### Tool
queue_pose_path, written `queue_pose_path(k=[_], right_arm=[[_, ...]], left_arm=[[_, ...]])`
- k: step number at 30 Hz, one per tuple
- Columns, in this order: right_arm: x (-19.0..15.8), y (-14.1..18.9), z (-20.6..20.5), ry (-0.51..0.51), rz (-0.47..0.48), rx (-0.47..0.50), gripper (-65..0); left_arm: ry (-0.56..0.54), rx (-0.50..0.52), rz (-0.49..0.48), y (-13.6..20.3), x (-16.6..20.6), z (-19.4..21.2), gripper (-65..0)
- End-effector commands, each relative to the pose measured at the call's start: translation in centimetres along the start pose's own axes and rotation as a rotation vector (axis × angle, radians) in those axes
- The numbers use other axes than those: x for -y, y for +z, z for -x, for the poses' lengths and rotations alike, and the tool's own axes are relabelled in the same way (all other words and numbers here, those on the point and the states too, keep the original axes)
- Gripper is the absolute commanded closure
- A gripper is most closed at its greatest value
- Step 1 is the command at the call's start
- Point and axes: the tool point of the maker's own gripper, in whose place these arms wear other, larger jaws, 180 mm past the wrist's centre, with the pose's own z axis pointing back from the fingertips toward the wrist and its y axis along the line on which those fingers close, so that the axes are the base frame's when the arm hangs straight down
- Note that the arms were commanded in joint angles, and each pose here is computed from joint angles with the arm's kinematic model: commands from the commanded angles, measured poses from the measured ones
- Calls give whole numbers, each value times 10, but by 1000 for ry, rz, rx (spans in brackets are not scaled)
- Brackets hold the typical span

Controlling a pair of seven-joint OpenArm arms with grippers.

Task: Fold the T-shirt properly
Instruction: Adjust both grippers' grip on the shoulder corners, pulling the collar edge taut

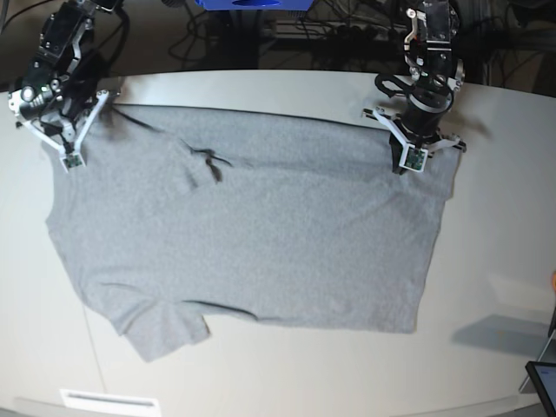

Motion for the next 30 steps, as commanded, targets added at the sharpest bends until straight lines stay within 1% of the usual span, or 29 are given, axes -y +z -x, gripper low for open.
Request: queue_pose_path(k=[1, 2, 3, 11, 18, 26, 30], right_arm=[[6, 3, -4, 6, 19, 9, -77], [6, 3, -4, 6, 20, 11, -26], [7, 3, -4, 6, 21, 10, 0], [10, 5, -11, 7, 31, 27, -7], [30, 12, -27, 22, 80, 54, -7], [33, 13, -35, 23, 86, 73, -7], [40, 15, -36, 36, 102, 74, -7]], left_arm=[[-14, -27, -16, 2, -6, 5, -27], [-14, -27, -16, 2, -6, 5, -27], [-14, -27, -16, 2, -6, 5, -27], [-14, -27, -16, 2, -6, 5, -27], [-14, -30, -15, 3, -5, 7, -27], [-14, -30, -15, 3, -5, 7, -27], [-14, -30, -15, 3, -5, 7, -27]])
